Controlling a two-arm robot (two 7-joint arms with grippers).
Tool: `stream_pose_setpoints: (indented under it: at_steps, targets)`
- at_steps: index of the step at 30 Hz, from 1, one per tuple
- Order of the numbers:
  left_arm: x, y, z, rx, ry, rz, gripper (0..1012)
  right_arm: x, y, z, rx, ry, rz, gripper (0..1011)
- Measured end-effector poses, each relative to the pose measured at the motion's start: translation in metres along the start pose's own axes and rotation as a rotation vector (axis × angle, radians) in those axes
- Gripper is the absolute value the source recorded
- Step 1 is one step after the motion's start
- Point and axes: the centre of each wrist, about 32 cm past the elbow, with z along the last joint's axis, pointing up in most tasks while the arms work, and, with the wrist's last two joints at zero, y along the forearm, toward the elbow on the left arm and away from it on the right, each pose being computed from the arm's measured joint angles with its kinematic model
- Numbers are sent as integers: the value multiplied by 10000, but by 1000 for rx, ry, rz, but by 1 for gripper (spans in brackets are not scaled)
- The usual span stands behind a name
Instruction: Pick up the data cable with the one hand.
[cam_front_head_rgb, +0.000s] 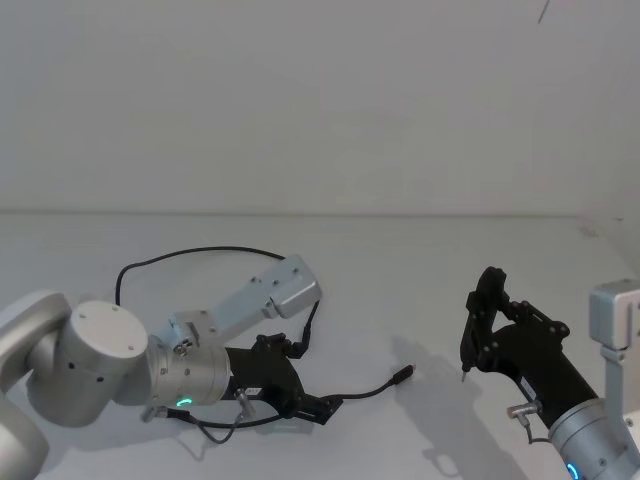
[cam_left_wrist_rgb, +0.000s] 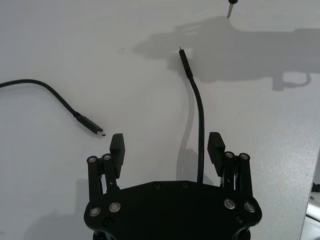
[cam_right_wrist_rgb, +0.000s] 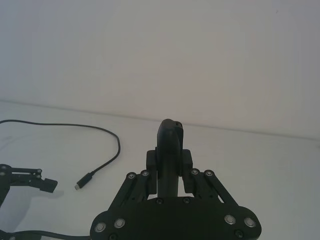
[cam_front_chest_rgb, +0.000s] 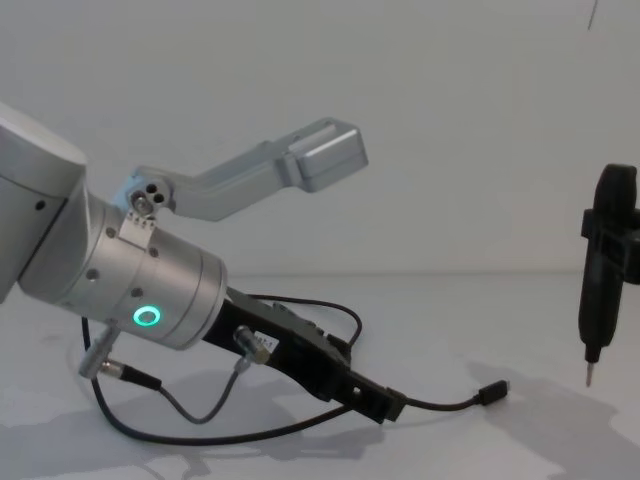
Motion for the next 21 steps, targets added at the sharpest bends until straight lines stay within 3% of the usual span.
stream_pose_setpoints:
  at_steps: [12, 21]
  targets:
    - [11, -64, 43, 41, 35, -14, 989, 0, 0, 0, 0, 0, 0, 279]
    - [14, -84, 57, 54, 47, -20, 802, 0, 0, 0, 0, 0, 0, 279]
